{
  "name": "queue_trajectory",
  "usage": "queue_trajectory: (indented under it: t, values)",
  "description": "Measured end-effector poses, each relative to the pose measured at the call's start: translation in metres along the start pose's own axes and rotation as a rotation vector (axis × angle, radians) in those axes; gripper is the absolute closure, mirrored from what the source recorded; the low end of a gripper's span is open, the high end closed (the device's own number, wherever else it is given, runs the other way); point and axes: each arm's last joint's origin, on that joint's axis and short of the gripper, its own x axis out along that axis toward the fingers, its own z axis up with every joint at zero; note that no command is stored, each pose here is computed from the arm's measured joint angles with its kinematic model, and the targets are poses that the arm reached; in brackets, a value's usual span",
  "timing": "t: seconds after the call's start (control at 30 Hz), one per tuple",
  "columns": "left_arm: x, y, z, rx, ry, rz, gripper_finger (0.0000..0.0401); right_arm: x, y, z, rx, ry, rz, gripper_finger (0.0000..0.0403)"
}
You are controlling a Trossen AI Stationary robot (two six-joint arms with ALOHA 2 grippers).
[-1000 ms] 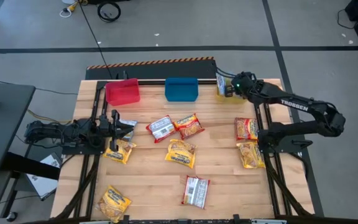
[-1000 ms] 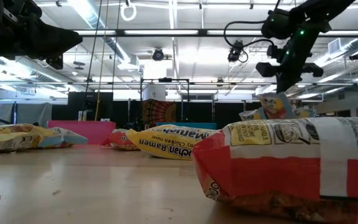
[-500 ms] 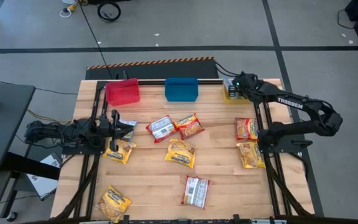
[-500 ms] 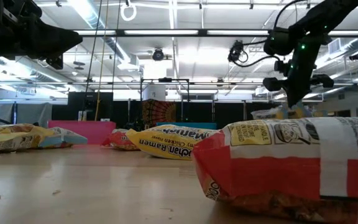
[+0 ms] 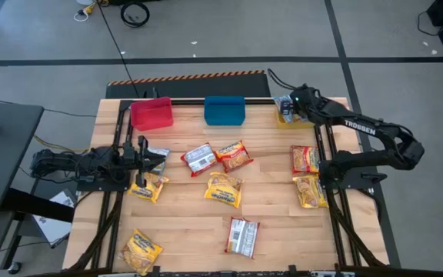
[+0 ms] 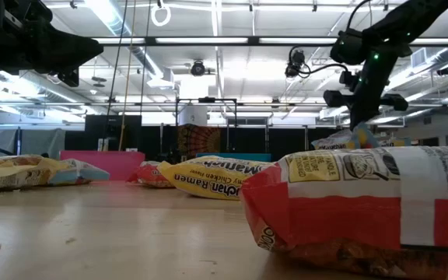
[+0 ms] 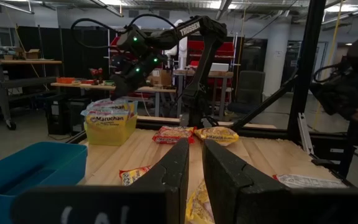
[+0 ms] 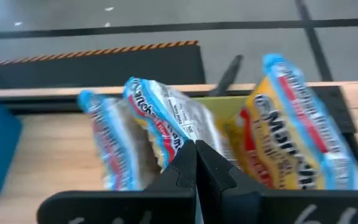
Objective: Sort Maruchan noodles
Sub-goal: Put the blue noodle pack into the yellow bin
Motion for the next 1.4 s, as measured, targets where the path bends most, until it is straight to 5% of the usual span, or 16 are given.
queue_trajectory:
  t: [0.3,0.63,0.8,1.2,1.4]
  values:
    - [0.0,0.0,0.0,0.0,0.0,0.0,0.0349,0.012,-0.004,-0.006,-0.075,0.041,-0.116,0.04]
    - [0.0,0.0,0.0,0.0,0.0,0.0,0.0349,0.022,-0.001,-0.035,-0.398,0.125,-0.394,0.04]
    - [0.0,0.0,0.0,0.0,0.0,0.0,0.0349,0.024,-0.005,-0.042,-0.464,0.149,-0.487,0.0398]
    - [0.0,0.0,0.0,0.0,0.0,0.0,0.0349,0.011,-0.005,-0.03,-0.482,0.173,-0.457,0.029]
    - [0.0,0.0,0.0,0.0,0.0,0.0,0.0349,-0.013,0.006,-0.015,-0.405,0.144,-0.282,0.0261]
